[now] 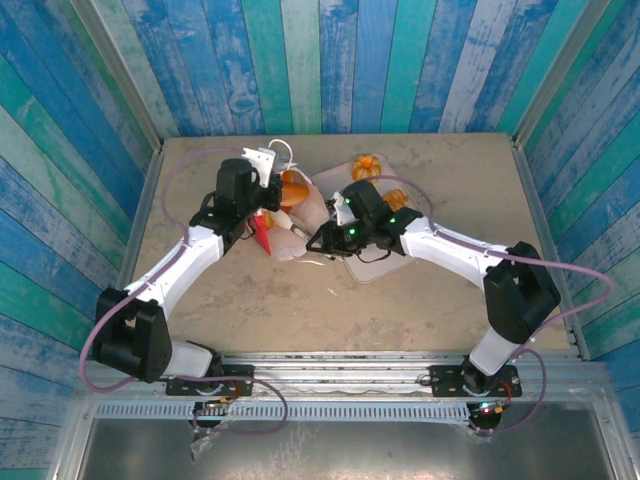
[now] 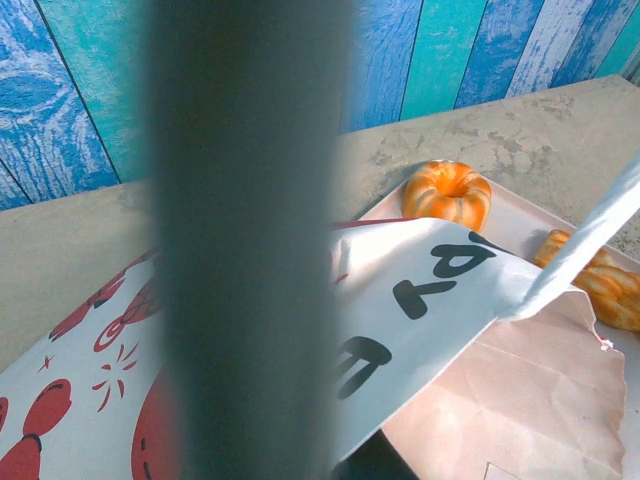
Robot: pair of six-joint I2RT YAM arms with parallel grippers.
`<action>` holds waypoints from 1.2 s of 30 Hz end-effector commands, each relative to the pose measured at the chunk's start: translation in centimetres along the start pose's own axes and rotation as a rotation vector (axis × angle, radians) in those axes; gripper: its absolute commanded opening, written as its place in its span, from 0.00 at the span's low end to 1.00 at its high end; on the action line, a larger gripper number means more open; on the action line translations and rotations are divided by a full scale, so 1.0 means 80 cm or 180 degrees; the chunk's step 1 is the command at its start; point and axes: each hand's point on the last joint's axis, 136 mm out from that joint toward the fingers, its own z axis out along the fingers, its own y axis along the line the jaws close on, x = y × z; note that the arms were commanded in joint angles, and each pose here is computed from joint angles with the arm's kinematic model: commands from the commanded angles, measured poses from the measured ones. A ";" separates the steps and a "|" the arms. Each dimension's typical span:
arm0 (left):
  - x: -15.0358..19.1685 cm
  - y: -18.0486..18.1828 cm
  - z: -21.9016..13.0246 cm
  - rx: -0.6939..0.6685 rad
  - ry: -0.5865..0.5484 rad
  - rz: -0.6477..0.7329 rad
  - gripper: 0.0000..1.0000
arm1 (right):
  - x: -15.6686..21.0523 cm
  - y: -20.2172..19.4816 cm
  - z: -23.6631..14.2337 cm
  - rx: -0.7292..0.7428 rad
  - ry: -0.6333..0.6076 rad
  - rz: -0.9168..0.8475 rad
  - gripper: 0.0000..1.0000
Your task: Take the fake bread out of the paper bag
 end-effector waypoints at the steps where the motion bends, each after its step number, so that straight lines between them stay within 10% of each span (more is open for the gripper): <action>1: -0.036 -0.008 -0.026 0.0078 -0.0307 0.0049 0.05 | -0.003 0.012 0.003 -0.0074 0.0045 -0.0112 0.42; 36: -0.036 -0.010 -0.026 0.0112 -0.0315 0.0003 0.05 | -0.005 0.017 0.021 -0.0006 0.0115 -0.0263 0.33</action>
